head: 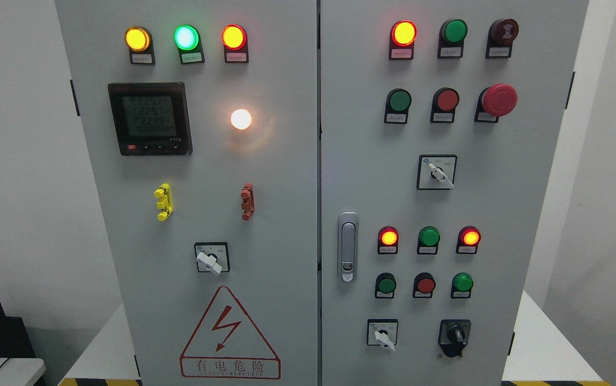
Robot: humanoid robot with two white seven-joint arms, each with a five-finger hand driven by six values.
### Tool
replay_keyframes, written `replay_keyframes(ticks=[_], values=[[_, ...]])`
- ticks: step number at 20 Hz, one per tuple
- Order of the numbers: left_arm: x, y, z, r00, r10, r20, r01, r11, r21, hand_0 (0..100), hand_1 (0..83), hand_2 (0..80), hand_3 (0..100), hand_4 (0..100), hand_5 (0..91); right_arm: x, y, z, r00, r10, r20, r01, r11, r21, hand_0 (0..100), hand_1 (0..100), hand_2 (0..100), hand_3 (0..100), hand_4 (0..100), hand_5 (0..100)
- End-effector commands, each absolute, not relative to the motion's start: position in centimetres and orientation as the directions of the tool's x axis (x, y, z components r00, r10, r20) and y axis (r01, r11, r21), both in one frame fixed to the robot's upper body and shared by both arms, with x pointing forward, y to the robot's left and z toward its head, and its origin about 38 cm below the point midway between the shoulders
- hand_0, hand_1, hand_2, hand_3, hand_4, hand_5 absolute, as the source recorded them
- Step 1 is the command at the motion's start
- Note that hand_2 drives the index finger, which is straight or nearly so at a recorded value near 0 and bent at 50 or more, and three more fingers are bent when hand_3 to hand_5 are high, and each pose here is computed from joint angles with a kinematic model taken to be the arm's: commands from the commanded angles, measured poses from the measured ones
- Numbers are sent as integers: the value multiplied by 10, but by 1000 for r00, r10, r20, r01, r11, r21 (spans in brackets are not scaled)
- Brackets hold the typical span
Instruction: Turn on light switch 1
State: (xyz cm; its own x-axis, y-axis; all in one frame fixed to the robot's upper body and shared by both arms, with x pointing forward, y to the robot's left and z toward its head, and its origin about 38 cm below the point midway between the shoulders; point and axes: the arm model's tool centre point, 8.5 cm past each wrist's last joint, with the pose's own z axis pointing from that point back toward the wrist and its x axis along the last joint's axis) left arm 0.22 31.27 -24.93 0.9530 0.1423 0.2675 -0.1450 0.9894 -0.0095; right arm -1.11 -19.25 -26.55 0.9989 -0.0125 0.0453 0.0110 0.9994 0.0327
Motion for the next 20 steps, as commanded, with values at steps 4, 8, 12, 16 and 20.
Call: replay_keyframes(ticks=[4, 8, 12, 16, 20], values=[[-39, 260, -262, 983, -184, 11, 184, 980, -75, 255, 120, 0, 0, 0, 0, -11, -192, -265, 999, -19, 44, 17, 999, 36, 120, 389, 0, 0, 0, 0], [-32, 254, -263, 981, -191, 13, 192, 979, -65, 259, 112, 0, 0, 0, 0, -11, -192, -265, 999, -19, 44, 17, 999, 36, 120, 389, 0, 0, 0, 0], [-30, 249, -264, 981, -191, 10, 192, 979, -68, 272, 104, 0, 0, 0, 0, -11, -192, -265, 999, -19, 44, 17, 999, 36, 120, 389, 0, 0, 0, 0], [-28, 249, -264, 984, -175, 16, 176, 982, -64, 282, 95, 0, 0, 0, 0, -11, -192, -265, 999, -19, 44, 17, 999, 36, 120, 389, 0, 0, 0, 0], [-25, 249, -264, 989, -146, 24, 147, 987, -63, 289, 78, 0, 0, 0, 0, -11, -192, -265, 999, -19, 44, 17, 999, 36, 120, 389, 0, 0, 0, 0]])
